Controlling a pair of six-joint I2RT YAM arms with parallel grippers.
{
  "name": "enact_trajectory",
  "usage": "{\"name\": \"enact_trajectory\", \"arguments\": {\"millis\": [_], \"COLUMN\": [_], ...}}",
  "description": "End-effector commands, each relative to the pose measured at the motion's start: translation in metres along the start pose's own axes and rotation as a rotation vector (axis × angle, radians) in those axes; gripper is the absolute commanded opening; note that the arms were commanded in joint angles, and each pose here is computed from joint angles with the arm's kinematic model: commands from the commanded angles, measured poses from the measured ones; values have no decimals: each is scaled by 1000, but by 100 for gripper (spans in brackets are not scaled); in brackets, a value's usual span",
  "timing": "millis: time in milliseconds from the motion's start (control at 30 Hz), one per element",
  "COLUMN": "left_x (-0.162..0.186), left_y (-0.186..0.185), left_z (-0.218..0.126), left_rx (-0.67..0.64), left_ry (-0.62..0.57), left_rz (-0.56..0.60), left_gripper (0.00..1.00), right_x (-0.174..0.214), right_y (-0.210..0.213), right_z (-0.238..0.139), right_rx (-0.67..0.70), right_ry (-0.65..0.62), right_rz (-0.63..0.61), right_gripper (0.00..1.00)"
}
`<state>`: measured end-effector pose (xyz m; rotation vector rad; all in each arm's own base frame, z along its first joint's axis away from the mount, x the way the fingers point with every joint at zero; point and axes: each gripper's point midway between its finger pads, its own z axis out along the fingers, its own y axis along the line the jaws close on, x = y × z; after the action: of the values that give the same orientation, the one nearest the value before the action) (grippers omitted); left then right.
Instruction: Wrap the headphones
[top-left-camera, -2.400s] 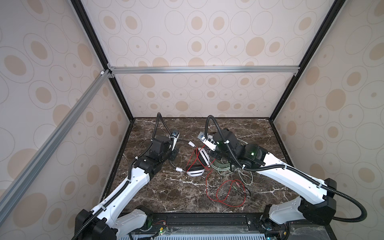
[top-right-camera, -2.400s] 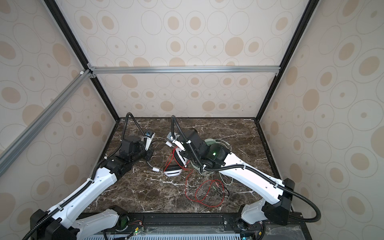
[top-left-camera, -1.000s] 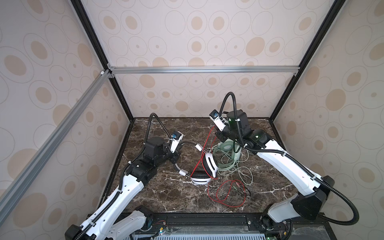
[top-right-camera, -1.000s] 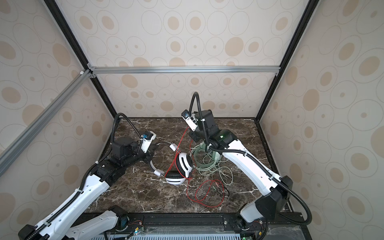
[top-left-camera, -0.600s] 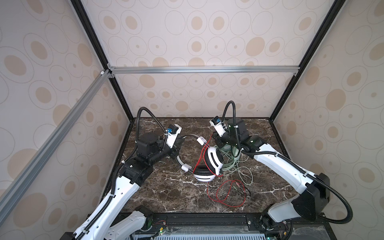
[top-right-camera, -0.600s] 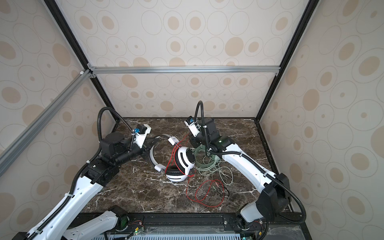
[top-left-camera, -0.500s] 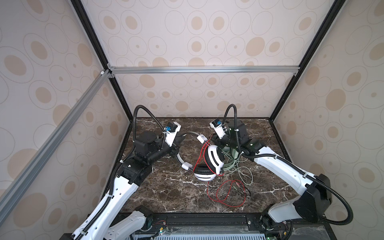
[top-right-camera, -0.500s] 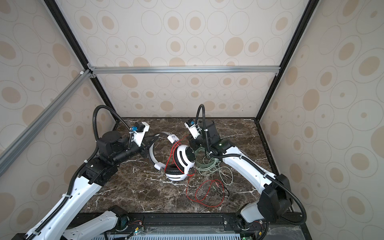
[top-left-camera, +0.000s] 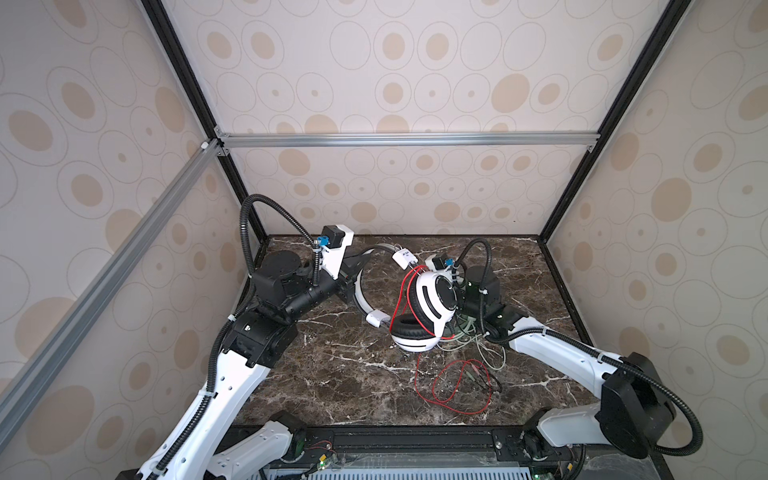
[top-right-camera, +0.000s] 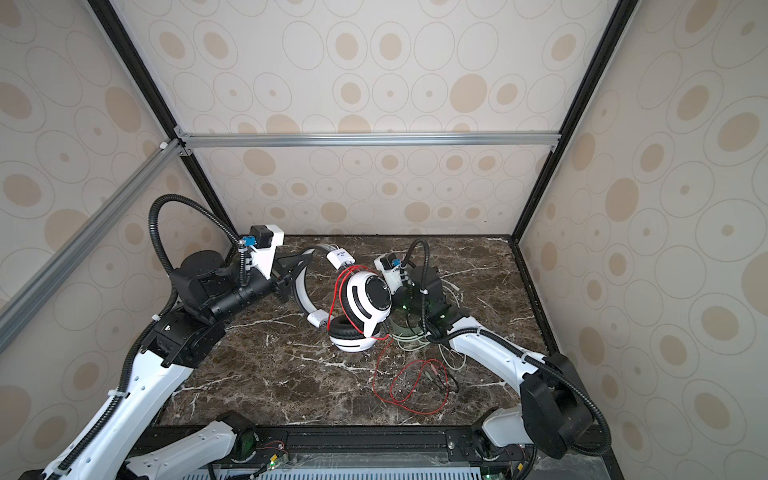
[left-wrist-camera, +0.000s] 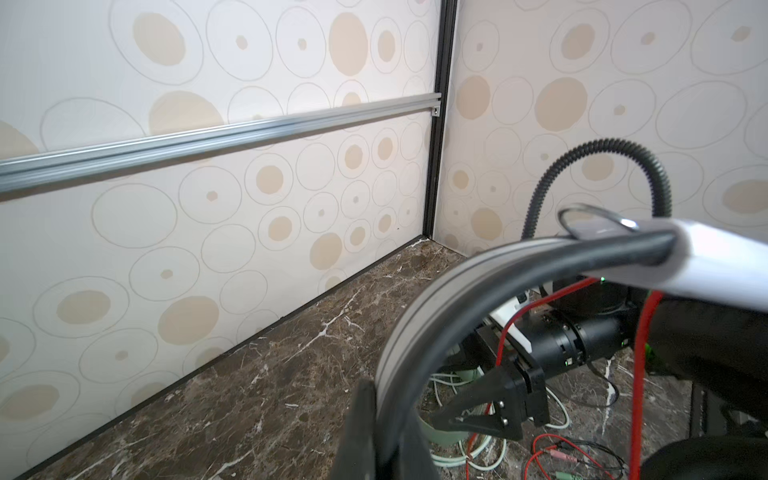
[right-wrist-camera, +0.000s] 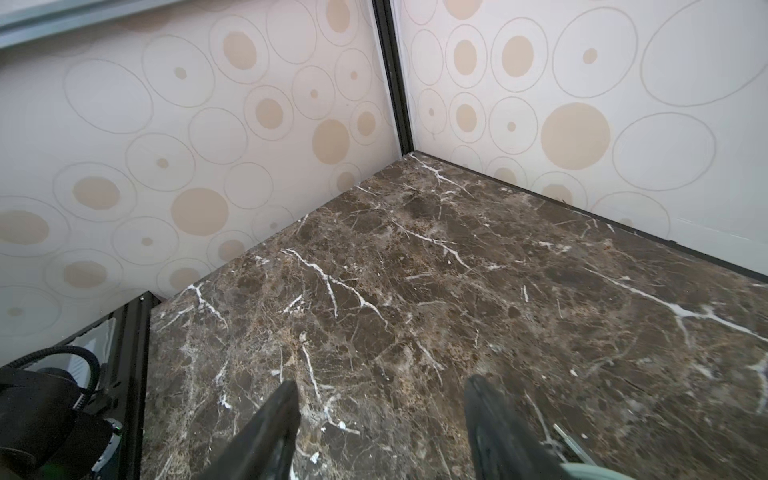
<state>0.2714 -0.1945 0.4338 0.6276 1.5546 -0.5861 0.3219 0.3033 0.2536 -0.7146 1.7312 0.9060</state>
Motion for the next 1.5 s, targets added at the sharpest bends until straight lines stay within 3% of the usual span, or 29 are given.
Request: {"name": "enact_trajectory", "arguments": {"millis": [0, 300, 900, 1133, 1467], "left_x": [-54, -89, -116, -107, -89], "left_y": [-5, 12, 50, 79, 109], "left_z": [-14, -21, -12, -11, 3], "left_rx": [7, -85, -252, -402, -539], "left_ry": [-151, -222, -304, -320, -295], "left_rz": [-29, -99, -238, -288, -280], "left_gripper": [0, 0, 0, 0, 0], "right_x": [-1, 47, 117, 133, 155], "right_y": [4, -10, -18, -3, 41], "right_z": [6, 25, 33, 25, 2], "right_rx": [-58, -60, 18, 108, 210], "right_ry": [-70, -10, 98, 209, 391], "right_rz": [55, 135, 214, 84, -216], "right_gripper": [65, 54, 23, 1, 0]}}
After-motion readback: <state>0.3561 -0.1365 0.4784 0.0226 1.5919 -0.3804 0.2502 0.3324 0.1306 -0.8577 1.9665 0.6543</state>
